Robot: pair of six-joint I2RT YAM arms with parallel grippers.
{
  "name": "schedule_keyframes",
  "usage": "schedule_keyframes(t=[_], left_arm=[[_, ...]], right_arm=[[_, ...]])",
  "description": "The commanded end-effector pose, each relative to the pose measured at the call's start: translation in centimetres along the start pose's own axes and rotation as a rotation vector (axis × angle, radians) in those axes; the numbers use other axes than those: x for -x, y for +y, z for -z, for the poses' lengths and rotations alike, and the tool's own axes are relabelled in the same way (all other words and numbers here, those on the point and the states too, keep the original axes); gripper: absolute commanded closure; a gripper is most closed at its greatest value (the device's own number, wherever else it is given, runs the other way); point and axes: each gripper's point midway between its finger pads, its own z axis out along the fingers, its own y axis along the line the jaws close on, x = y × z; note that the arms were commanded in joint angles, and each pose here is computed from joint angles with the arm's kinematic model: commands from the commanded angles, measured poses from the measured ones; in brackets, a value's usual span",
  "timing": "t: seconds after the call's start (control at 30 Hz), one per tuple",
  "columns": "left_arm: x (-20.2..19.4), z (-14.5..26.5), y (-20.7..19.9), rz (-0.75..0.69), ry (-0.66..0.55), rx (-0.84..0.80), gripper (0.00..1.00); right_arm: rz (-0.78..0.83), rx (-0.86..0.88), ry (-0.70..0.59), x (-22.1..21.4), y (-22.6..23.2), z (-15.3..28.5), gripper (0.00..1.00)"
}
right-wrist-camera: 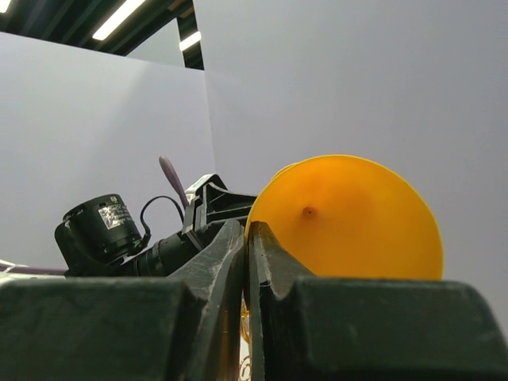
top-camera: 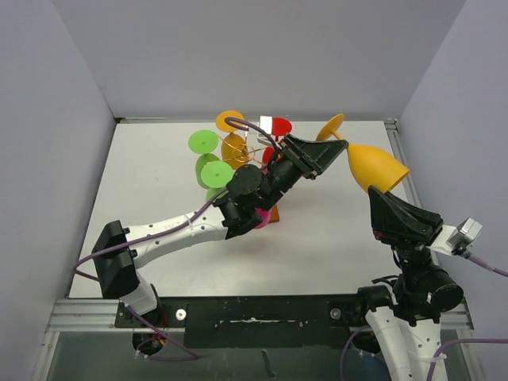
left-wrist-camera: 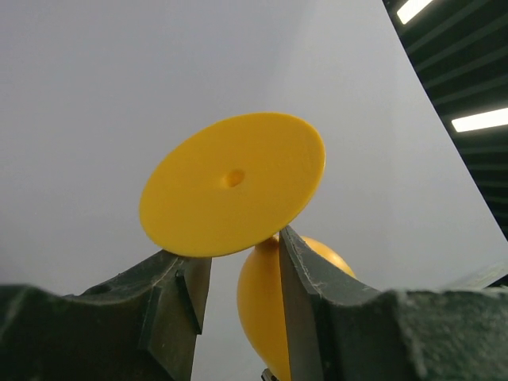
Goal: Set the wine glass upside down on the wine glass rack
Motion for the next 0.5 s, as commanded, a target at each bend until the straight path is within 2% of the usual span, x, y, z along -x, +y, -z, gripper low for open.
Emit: schedule_keyframes(t=[0.0,0.23,0.47], left_arm=[[2.5,-0.7,-4.3,0.034,-0.080,-0.108,0.66],[2.8,-0.9,-5.1,0.053,-0.089,-0.134,0.67],[2.6,-0.9,-4.8,0.051,-0.070,-0.130,0.82]], right_arm=[[-0.014,0.146,0.055,-1.0,2.4,0.1,1.00],[-0.018,0.180,0.095,-2.0,2.7,0.3,1.00],[-0.019,0.179,0.101,-2.2,2.8,0.6,1.00]])
